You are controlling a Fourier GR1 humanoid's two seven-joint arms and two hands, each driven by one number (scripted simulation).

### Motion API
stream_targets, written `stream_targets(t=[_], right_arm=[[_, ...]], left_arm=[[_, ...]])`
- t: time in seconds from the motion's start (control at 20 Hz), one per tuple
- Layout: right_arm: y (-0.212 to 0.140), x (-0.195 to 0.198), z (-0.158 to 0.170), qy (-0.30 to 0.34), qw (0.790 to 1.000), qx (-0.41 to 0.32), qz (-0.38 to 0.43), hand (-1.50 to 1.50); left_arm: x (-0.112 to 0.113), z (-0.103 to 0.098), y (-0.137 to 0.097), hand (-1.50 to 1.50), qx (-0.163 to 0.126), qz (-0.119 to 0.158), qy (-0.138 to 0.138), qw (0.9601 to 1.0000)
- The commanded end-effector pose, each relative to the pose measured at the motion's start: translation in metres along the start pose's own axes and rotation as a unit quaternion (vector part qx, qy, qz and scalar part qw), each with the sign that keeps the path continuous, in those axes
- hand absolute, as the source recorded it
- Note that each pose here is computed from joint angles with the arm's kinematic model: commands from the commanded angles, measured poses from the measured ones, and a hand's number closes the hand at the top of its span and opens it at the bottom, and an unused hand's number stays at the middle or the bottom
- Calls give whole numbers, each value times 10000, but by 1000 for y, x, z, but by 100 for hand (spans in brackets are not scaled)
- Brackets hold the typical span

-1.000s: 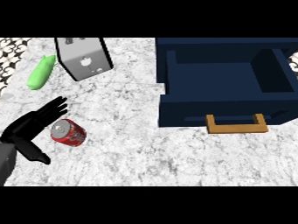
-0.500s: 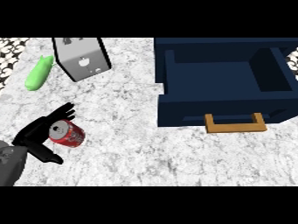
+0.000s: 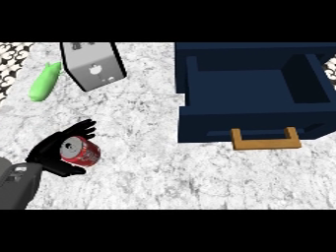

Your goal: Pick up the can, place it into the drawer and close the drawer

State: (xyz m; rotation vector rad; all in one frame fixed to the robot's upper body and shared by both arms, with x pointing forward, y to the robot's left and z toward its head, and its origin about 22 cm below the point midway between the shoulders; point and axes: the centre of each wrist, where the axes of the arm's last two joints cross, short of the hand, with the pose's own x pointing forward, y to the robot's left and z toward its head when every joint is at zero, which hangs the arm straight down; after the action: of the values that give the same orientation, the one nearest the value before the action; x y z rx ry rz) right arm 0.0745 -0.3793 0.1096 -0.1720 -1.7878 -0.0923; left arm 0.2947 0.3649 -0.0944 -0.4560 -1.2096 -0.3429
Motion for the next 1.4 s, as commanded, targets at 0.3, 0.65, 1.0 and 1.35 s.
stream_targets(t=[0.3,0.65,1.0,1.35], right_arm=[[2,-4,5,101,9999,22,-5,-150],[-1,6,19,73,9999,-81,-80,-150],[0,9,23,150,9996,-248,-24,-150],[-1,5,28,110,9995,-284,4,-150]], left_arm=[[4,-20,-12,150,-1234,785,-391,9885],[40,-30,-5,150,-1781,733,-841,9777],[4,-57,-52,150,1986,1405,-1794,9532],[56,-93,-95,150,2176,1135,-2438,9383]])
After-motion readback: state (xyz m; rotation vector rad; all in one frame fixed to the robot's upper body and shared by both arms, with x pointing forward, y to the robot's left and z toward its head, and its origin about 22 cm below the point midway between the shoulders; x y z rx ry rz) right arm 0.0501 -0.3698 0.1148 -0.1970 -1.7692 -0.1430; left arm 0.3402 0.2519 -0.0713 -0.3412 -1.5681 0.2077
